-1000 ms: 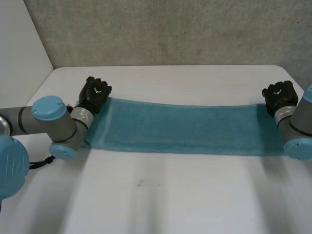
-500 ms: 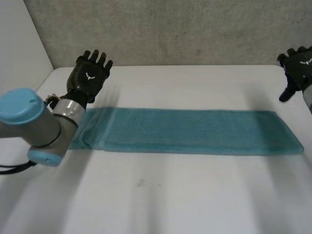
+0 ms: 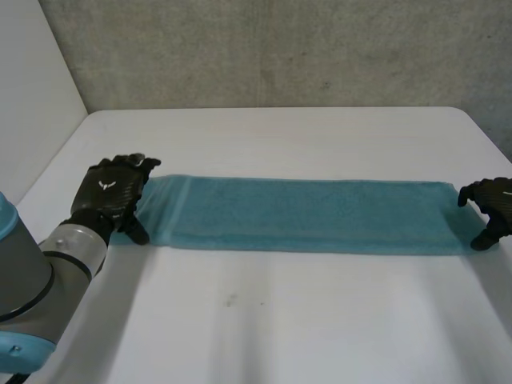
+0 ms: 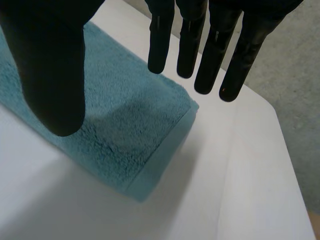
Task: Fold the laundry
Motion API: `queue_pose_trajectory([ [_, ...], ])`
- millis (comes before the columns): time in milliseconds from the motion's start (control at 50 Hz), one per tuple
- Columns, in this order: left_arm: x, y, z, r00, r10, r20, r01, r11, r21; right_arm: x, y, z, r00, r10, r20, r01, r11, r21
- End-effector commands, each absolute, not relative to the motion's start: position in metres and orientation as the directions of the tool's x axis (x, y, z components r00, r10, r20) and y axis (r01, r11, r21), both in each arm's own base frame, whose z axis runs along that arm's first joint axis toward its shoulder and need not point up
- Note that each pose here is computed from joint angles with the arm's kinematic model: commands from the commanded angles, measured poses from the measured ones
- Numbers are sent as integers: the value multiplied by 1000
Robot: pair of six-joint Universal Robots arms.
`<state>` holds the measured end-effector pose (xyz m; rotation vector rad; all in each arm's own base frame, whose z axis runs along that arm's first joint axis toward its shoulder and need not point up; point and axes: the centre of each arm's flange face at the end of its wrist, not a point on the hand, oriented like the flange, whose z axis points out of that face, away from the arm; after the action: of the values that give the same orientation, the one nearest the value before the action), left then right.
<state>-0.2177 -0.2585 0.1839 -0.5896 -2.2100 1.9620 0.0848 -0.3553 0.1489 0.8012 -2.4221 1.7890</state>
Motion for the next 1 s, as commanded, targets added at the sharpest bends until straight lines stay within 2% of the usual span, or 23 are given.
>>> queue_pose_trajectory([
  [20, -215, -257, 180, -921, 357, -152, 203, 108, -973, 83, -362, 126, -865, -389, 319, -424, 223, -878],
  [340, -215, -255, 177, -920, 361, -151, 205, 115, -972, 78, -368, 116, -845, -399, 355, -464, 219, -858],
  [380, -215, -254, 177, -919, 363, -151, 206, 117, -971, 65, -376, 120, -860, -339, 382, -468, 220, -856],
  [400, -215, -254, 177, -919, 363, -151, 206, 116, -972, 65, -376, 120, -860, -339, 382, -468, 221, -856],
  [440, -216, -254, 177, -919, 365, -151, 206, 117, -971, 40, -384, 123, -880, -220, 422, -470, 269, -840],
  [500, -216, -252, 177, -919, 365, -151, 207, 118, -971, 27, -387, 124, -879, -163, 447, -476, 296, -828],
  [540, -216, -252, 178, -918, 365, -153, 207, 115, -971, 3, -395, 133, -868, -54, 493, -482, 327, -813],
  [560, -215, -252, 180, -919, 364, -154, 206, 109, -972, 3, -395, 133, -868, -53, 494, -482, 327, -813],
  [600, -215, -251, 181, -919, 363, -154, 205, 105, -973, -19, -403, 142, -849, 30, 527, -486, 346, -803],
  [660, -215, -252, 182, -920, 361, -154, 203, 102, -974, -34, -409, 151, -824, 73, 562, -508, 344, -790],
  [740, -214, -252, 182, -920, 360, -154, 203, 101, -974, -37, -412, 156, -805, 77, 589, -535, 337, -775],
  [800, -214, -252, 182, -921, 358, -155, 203, 101, -974, -26, -413, 160, -804, 55, 593, -550, 313, -774],
  [840, -214, -253, 182, -921, 357, -155, 203, 102, -974, 16, -416, 172, -808, -7, 589, -575, 225, -787],
  [860, -214, -253, 183, -921, 356, -155, 202, 100, -974, 17, -416, 172, -808, -8, 589, -575, 224, -787],
  [900, -214, -253, 184, -922, 356, -155, 201, 96, -975, 79, -412, 195, -806, -93, 585, -592, 81, -802],
  [920, -214, -253, 184, -922, 356, -155, 201, 96, -975, 79, -412, 195, -806, -93, 585, -592, 81, -802],
  [960, -213, -253, 186, -923, 352, -156, 199, 91, -976, 137, -399, 214, -788, -173, 591, -591, -53, -805],
  [980, -213, -253, 186, -923, 352, -156, 199, 91, -976, 137, -399, 215, -788, -173, 591, -591, -54, -805],
  [1000, -213, -253, 187, -924, 350, -156, 198, 88, -976, 170, -389, 223, -771, -222, 596, -583, -127, -802],
])
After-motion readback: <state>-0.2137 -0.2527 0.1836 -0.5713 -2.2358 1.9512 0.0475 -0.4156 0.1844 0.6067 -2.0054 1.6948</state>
